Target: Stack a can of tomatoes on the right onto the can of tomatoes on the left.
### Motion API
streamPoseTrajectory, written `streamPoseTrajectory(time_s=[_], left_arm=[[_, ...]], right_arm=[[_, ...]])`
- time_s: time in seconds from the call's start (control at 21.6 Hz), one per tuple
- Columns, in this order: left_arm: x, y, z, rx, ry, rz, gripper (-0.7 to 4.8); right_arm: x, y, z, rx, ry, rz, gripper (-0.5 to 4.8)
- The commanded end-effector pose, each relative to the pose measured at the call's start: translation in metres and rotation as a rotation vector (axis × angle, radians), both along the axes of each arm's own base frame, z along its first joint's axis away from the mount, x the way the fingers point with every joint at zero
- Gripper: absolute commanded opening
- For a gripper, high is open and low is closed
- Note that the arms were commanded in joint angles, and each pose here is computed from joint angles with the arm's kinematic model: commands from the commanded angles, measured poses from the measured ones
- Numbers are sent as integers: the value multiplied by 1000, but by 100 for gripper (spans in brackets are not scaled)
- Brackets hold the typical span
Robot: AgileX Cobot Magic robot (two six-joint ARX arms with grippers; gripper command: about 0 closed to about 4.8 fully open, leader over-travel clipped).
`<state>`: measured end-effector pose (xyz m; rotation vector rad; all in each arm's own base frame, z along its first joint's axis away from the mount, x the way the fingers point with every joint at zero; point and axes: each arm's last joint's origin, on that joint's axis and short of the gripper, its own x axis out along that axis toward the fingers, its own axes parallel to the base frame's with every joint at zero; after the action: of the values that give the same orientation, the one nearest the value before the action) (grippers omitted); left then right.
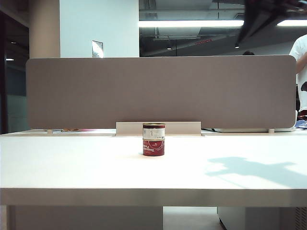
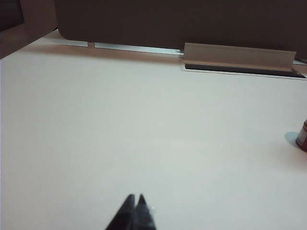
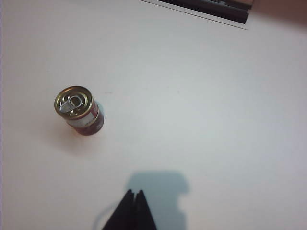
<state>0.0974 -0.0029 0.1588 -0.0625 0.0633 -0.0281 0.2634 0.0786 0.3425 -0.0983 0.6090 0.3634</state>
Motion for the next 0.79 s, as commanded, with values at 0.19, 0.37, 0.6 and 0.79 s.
streamPoseTrajectory(time_s=[0.19, 0.37, 0.6, 0.79], left_arm=[[0, 0, 3, 3, -17, -4, -6], [0, 0, 3, 3, -17, -3, -6], [0, 0, 3, 3, -17, -3, -6], [0, 0, 3, 3, -17, -3, -6]], right_arm=[[-48, -15, -16, 124, -120, -69, -1], [-76, -25, -34, 148, -190, -141, -1], [-105, -36, -75, 213, -281, -254, -1], [-113, -39, -108, 185, -267, -294, -1]])
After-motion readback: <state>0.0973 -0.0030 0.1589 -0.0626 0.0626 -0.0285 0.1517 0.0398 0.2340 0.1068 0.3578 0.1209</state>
